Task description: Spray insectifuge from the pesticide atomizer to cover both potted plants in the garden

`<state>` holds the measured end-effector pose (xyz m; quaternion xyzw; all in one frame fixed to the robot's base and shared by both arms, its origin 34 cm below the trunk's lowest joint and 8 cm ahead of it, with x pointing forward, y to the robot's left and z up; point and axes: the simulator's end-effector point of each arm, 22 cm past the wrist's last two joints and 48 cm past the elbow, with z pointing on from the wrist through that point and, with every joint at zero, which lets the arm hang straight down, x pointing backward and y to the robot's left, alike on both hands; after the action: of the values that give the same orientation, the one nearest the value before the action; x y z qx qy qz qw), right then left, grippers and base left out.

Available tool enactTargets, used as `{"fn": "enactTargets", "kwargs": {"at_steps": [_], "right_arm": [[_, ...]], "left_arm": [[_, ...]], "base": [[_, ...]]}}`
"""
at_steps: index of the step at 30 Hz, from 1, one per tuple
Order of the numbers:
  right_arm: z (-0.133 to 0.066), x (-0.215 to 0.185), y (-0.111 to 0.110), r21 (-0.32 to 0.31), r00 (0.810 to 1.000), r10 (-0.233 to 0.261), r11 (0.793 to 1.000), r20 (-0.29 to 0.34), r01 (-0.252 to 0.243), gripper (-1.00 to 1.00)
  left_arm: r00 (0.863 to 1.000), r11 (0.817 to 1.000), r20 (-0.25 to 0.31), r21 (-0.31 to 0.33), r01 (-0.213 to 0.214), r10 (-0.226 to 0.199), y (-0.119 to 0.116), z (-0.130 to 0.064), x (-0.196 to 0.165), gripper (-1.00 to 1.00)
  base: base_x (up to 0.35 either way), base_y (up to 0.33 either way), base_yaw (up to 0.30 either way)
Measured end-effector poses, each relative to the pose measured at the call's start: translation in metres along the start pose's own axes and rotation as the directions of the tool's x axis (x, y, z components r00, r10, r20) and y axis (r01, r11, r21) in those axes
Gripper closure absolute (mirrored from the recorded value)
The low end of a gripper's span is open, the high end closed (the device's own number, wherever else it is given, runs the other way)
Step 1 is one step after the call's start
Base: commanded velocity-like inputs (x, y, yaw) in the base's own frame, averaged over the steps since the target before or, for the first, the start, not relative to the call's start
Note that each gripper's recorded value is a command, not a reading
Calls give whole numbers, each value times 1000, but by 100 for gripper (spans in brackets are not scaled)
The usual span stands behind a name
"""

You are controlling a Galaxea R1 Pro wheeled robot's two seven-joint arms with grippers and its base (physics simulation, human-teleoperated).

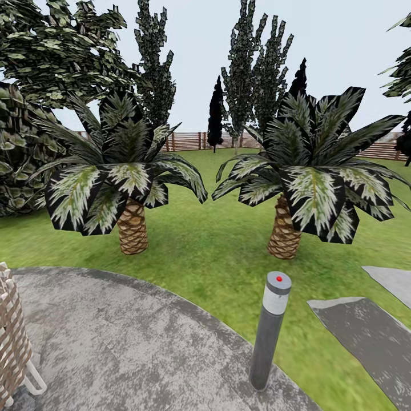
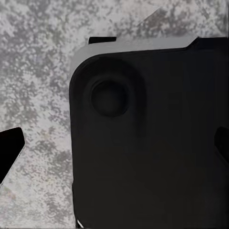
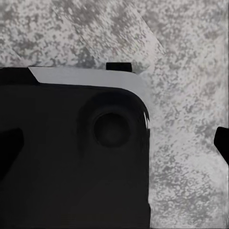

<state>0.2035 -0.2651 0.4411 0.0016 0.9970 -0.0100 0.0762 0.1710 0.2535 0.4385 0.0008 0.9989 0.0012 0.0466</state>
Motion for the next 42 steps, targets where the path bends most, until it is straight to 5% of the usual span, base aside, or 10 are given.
{"fn": "enactTargets", "kwargs": {"at_steps": [6,7,8,9,11,13,22,26,32,42], "right_arm": [[0,-22,-5,7,998,1,1000,61,-2,-100],[-4,-67,-6,7,979,1,1000,201,-2,-100],[-22,-150,-6,7,918,0,1000,395,-3,-100],[-34,-184,-6,7,873,-1,1000,488,-3,-100],[-43,-198,-6,6,836,0,1000,549,-4,-100],[-61,-227,-6,5,764,-2,1000,646,-2,-100],[-64,-232,-6,7,750,-3,1000,661,-2,-100],[-64,-232,-8,9,750,-3,1000,662,-4,-100],[-65,-232,-20,27,749,-16,1000,662,-2,-100],[-65,-232,-23,32,749,-20,999,662,-2,-100]], "left_arm": [[996,999,91,31,-12,9,-21,0,-42,-100],[975,999,220,39,-14,6,-27,-5,-86,-100],[931,999,365,48,-20,1,-35,-19,-157,-100],[918,998,396,58,-31,5,-44,-24,-173,-100],[901,996,433,67,-59,24,-57,-31,-194,-100],[858,989,507,60,-132,84,-75,-45,-247,-100],[855,996,514,7,-90,74,-27,-44,-257,-100],[855,997,515,3,-83,70,-23,-44,-257,-100],[829,998,557,9,-62,47,-21,-50,-266,-100],[826,999,562,9,-44,32,-15,-50,-265,-100]], "base": [[0,0,0],[0,0,0],[0,0,0],[0,0,0],[0,0,0],[0,0,0],[0,0,0],[0,0,-4],[0,0,-174],[0,0,-259]]}}
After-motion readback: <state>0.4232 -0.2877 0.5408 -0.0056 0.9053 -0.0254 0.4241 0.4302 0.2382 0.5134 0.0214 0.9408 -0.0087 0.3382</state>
